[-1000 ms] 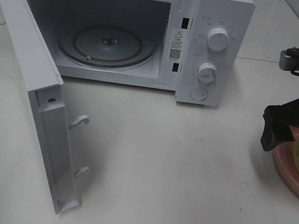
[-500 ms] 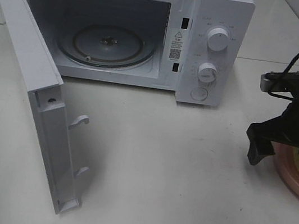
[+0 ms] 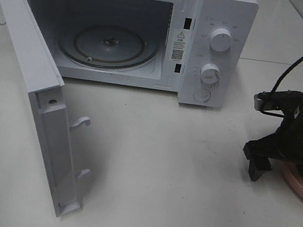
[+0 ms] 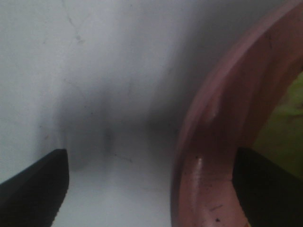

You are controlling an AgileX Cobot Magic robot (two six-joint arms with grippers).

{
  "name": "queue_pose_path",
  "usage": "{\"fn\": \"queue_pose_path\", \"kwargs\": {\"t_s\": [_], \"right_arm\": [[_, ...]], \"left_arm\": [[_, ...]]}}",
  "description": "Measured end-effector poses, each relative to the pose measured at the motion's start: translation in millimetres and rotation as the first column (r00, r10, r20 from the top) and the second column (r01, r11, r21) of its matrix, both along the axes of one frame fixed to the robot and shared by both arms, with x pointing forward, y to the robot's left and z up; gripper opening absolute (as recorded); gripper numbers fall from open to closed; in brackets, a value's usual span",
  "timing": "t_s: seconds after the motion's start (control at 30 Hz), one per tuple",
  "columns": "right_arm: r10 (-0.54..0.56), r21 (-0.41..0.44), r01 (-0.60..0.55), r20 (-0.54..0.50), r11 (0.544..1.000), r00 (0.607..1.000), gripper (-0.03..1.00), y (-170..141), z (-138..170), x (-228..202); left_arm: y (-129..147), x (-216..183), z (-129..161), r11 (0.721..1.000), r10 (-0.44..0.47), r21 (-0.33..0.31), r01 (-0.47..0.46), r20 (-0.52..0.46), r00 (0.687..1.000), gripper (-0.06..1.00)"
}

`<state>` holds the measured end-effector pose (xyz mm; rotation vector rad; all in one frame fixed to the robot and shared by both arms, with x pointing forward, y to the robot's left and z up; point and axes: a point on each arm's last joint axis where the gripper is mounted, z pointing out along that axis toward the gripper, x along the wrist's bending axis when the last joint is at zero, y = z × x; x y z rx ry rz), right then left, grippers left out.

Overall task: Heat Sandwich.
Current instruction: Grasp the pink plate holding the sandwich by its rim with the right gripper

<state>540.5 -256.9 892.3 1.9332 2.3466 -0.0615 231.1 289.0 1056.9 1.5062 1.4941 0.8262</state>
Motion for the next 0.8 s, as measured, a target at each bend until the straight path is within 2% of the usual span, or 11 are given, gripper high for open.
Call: {"fn": "queue_pose_path", "kwargs": {"t_s": [0.13, 0.27, 0.3, 0.37, 0.43, 0.47, 0.53, 0.57, 0.6, 0.7, 0.8], "right_arm": [[0.002, -0.004, -0.002, -0.014, 1.000, 1.000, 0.87, -0.2, -4.6, 0.0], [0.015, -0.015, -0.015, -0.014, 1.000, 1.000, 0.78, -1.1, -5.1, 0.3], [0.017, -0.022, -0.017, -0.013, 1.000, 1.000, 0.70, -1.7, -5.0, 0.3], [0.013, -0.025, -0.014, -0.012, 1.000, 1.000, 0.67, -2.0, -5.0, 0.4], [0.002, -0.044, -0.002, -0.004, 0.999, 1.000, 0.51, -3.8, -4.7, 0.9], [0.002, -0.044, -0.002, -0.004, 0.999, 1.000, 0.51, -3.8, -4.7, 0.9], [-0.005, -0.061, 0.005, 0.002, 0.998, 1.000, 0.40, -5.3, -4.5, 1.4], [-0.012, -0.074, 0.012, 0.007, 0.997, 1.000, 0.32, -6.5, -4.3, 1.7], [-0.015, -0.076, 0.016, 0.009, 0.997, 1.000, 0.18, -6.7, -4.3, 1.8], [-0.006, -0.086, 0.007, 0.012, 0.996, 1.000, 0.10, -7.5, -3.8, 2.6], [-0.002, -0.091, 0.003, 0.019, 0.996, 1.000, 0.10, -7.7, -2.4, 4.5]], "left_arm": [[0.0, 0.0, 0.0, 1.000, 0.000, 0.000, 0.000, 0.000, 1.000, 0.96], [0.0, 0.0, 0.0, 1.000, 0.000, 0.000, 0.000, 0.000, 1.000, 0.96], [0.0, 0.0, 0.0, 1.000, 0.000, 0.000, 0.000, 0.000, 1.000, 0.96], [0.0, 0.0, 0.0, 1.000, 0.000, 0.000, 0.000, 0.000, 1.000, 0.96], [0.0, 0.0, -0.1, 1.000, 0.000, 0.000, 0.000, -0.001, 1.000, 0.96], [0.0, 0.0, -0.1, 1.000, 0.000, 0.000, 0.000, -0.001, 1.000, 0.96], [0.0, 0.0, -0.1, 1.000, 0.000, 0.000, 0.000, -0.001, 1.000, 0.96], [0.0, 0.0, -0.1, 1.000, 0.000, 0.000, 0.000, -0.001, 1.000, 0.96], [0.0, 0.0, -0.1, 1.000, 0.000, 0.000, 0.000, -0.001, 1.000, 0.96], [0.0, 0.0, -0.1, 1.000, 0.000, 0.000, 0.000, -0.001, 1.000, 0.96], [0.0, 0.0, -0.1, 1.000, 0.000, 0.000, 0.000, -0.001, 1.000, 0.96]]}}
